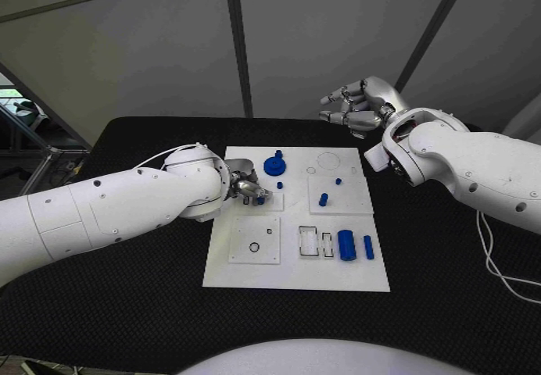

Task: Assemble the parts on the task board

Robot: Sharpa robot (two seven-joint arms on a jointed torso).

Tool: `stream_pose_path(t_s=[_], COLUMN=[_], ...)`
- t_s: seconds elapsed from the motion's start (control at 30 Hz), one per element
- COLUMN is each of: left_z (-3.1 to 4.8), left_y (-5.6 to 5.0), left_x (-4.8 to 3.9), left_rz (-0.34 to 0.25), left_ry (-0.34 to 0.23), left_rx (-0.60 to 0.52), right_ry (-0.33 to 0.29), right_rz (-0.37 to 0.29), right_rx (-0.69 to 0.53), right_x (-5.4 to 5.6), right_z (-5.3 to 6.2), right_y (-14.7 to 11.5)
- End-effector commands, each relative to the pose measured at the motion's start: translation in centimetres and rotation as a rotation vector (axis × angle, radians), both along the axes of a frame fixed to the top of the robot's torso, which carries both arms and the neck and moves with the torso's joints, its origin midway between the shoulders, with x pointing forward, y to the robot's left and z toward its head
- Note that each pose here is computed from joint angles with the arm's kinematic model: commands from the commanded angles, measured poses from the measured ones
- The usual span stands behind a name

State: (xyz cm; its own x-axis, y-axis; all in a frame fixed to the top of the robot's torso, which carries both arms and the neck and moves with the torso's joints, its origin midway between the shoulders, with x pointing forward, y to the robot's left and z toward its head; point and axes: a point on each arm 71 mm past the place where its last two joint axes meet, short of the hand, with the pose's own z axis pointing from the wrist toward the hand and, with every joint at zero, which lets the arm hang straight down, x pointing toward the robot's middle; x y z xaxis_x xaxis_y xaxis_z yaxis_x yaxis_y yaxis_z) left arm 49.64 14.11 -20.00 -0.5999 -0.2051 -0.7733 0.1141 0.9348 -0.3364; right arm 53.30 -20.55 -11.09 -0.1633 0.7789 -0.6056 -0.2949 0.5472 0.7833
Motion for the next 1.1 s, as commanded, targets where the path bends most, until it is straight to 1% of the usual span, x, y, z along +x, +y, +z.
stream_pose_path(t_s=[0.03, 0.53, 0.87, 1.1], left_z=[0.17, 0.26, 1.14, 1.37], left_y=[0.0, 0.5, 0.3, 0.1], left_x=[-0.01, 0.04, 0.29, 0.33], left_rz=[0.005, 0.003, 0.007, 0.01], left_ry=[-0.003, 0.006, -0.011, -0.008], left_rx=[-0.002, 0.009, -0.013, -0.029], right_ry=[-0.001, 0.001, 0.002, 0.003], right_rz=[0.007, 0.011, 0.012, 0.01], right_rx=[0.0, -0.002, -0.002, -0.002], right_x=[0.0, 0.1, 0.1, 0.1], right_z=[0.1, 0.0, 0.0, 0.0], right_y=[0.1, 0.1, 0.1, 0.1])
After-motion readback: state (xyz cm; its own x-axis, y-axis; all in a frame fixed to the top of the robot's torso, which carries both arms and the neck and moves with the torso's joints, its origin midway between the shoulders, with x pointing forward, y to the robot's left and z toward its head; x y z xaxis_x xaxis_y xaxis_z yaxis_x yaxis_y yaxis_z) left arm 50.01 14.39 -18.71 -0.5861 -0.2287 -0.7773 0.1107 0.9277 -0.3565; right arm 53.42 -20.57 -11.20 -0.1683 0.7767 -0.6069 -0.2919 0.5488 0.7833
